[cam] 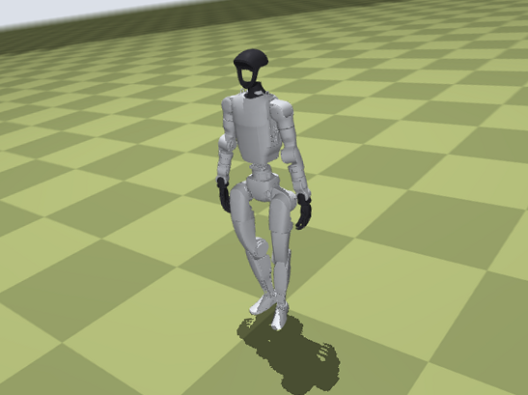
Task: In place motions
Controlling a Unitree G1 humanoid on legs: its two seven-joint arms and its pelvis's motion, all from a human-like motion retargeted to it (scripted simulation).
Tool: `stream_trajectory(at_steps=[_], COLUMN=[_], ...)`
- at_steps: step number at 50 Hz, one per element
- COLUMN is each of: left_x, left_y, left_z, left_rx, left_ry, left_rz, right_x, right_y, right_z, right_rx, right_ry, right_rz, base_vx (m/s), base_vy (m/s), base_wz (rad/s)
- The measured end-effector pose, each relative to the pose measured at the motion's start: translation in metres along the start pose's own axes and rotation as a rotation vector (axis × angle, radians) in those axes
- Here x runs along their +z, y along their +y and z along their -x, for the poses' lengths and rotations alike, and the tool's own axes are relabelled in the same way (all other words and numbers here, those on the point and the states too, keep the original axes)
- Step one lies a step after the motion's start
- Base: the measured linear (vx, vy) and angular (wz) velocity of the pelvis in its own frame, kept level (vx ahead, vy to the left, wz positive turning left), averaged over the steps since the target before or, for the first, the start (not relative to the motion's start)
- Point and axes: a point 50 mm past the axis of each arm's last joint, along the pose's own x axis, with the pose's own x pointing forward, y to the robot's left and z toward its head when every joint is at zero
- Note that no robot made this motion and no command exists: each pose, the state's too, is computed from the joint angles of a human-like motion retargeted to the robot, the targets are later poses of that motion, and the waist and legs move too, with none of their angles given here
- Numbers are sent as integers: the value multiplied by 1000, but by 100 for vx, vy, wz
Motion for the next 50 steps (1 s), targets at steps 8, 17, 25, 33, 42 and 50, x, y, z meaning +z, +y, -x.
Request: stream_trajectory(at_steps=[8, 17, 25, 33, 42, 50], left_x=[19, 51, 67, 57, 23, 22], left_y=[-11, -23, -40, -44, -33, -18], left_z=[1, 5, 8, 5, -1, 1], left_rx=[-66, -98, -135, -144, -116, -80], left_ry=[-30, -119, -163, -121, -11, 7], left_rz=[-13, -51, -134, -207, -186, -200], right_x=[-40, -70, -76, -65, -65, -89], right_y=[-3, 14, 39, 40, 27, 37], right_z=[2, 1, -2, -4, -2, 0], right_rx=[-37, 0, 72, 85, 40, 110], right_ry=[175, 252, 246, 222, 263, 305], right_rz=[-114, -224, -253, -129, 85, -75], base_vx=[-14, -8, 0, 5, 12, 17], base_vy=[-10, -4, -1, 1, 5, 16], base_wz=[-137, -76, -4, 117, 147, 124])
